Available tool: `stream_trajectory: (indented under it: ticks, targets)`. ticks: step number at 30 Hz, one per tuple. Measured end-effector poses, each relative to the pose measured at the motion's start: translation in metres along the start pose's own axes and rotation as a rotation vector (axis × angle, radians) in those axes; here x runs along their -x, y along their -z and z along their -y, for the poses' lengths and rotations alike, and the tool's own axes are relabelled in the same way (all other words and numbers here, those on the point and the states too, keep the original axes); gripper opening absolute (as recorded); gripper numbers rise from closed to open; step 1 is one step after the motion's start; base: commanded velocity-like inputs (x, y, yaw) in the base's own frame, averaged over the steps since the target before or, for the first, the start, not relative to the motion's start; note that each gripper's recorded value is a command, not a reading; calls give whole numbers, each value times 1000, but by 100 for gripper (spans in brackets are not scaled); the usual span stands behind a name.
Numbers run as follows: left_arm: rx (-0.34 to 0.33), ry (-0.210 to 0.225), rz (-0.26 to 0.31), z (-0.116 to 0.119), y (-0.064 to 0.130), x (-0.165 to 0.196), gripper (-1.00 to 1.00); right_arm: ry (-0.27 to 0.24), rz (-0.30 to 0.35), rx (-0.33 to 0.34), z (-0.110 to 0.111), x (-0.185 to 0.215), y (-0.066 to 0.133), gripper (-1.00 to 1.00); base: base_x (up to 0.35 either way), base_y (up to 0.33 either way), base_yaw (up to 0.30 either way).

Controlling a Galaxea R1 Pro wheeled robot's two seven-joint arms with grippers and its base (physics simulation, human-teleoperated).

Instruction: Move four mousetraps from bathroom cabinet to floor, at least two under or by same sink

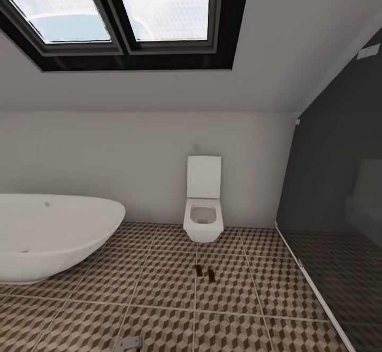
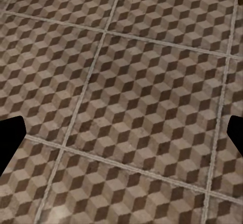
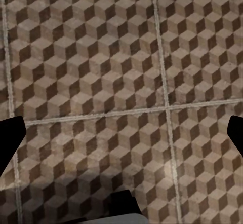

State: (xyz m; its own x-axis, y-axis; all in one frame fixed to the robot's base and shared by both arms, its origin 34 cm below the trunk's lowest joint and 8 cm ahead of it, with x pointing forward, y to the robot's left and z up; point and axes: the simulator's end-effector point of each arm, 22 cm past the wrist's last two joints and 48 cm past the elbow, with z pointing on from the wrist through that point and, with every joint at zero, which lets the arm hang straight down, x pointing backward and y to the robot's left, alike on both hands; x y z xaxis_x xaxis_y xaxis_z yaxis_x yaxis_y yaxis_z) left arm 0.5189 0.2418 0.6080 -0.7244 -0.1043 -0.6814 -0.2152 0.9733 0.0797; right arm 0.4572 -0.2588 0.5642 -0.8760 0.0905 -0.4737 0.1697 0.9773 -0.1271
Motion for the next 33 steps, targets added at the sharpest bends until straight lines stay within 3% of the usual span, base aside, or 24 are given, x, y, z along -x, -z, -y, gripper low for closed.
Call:
stream_trajectory:
  ticks: [21, 33]
  targets:
    - [2, 1, -1, -4, 23, 19, 100, 14, -33, -34, 24, -4, 25, 100, 0, 0, 0]
    - [4, 2, -2, -6, 36, 28, 100, 39, -118, -89, 58, -48, 42, 100, 0, 0, 0]
